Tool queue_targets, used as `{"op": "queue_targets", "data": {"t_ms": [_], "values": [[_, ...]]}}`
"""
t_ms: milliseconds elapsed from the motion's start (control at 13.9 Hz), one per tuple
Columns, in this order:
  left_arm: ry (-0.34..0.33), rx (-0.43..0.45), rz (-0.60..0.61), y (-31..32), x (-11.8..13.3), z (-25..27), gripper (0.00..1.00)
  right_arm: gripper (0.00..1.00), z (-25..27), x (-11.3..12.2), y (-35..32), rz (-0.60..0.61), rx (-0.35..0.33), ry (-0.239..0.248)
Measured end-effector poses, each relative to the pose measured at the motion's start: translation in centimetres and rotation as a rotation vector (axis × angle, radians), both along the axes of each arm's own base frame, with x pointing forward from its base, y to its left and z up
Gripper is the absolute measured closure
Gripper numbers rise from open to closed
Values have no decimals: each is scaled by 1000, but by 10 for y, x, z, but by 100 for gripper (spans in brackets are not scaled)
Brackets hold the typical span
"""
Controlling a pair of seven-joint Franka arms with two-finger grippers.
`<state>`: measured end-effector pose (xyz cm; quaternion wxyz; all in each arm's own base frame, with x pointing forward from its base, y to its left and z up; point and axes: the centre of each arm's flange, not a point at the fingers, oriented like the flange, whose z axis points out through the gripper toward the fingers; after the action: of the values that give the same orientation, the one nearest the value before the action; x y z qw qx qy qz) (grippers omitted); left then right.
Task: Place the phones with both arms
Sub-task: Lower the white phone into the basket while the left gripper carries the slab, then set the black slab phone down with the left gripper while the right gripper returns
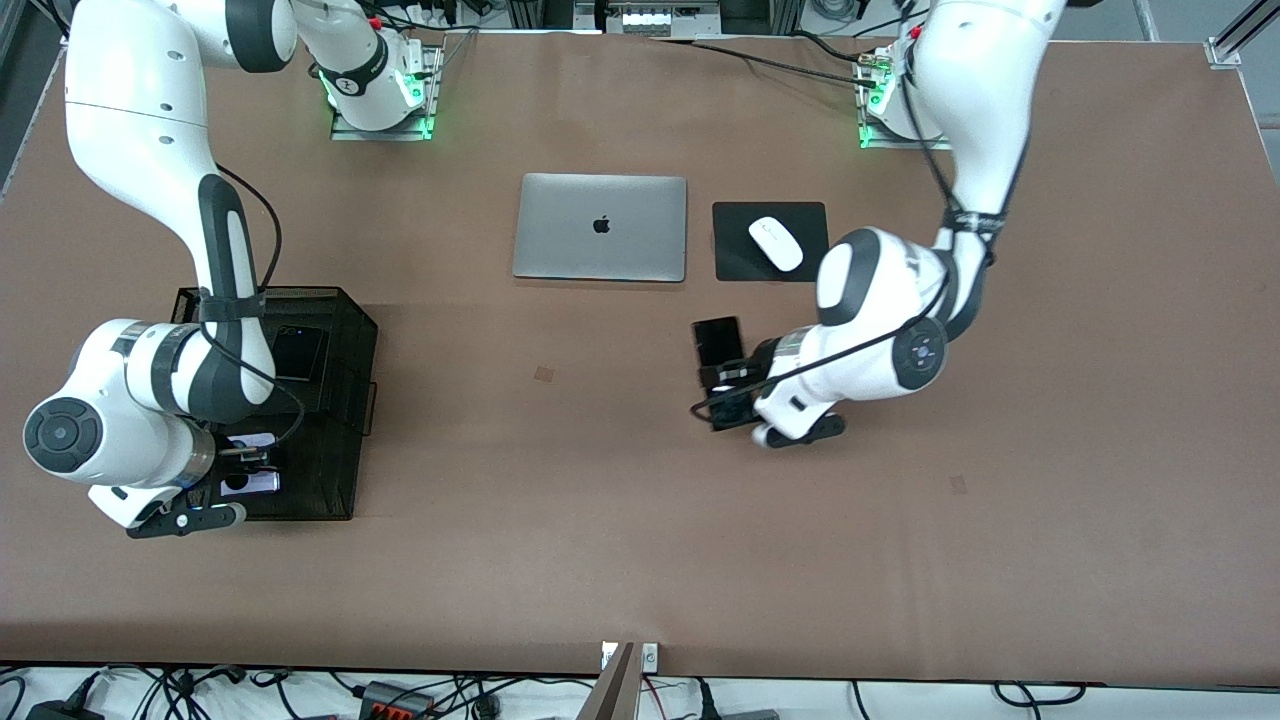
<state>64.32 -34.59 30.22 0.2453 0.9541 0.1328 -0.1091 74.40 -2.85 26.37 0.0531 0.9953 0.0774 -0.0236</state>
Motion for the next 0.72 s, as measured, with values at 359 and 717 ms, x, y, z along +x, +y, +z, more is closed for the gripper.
{"op": "queue_targets", "data": {"t_ms": [359,717], "values": [[-197,-86,156,-108,-3,-13,22,0,13,-3,12,10,11,33],[-314,-39,95,-161,-20,-24,22,0,78,-13,18,-30,54,44]]}}
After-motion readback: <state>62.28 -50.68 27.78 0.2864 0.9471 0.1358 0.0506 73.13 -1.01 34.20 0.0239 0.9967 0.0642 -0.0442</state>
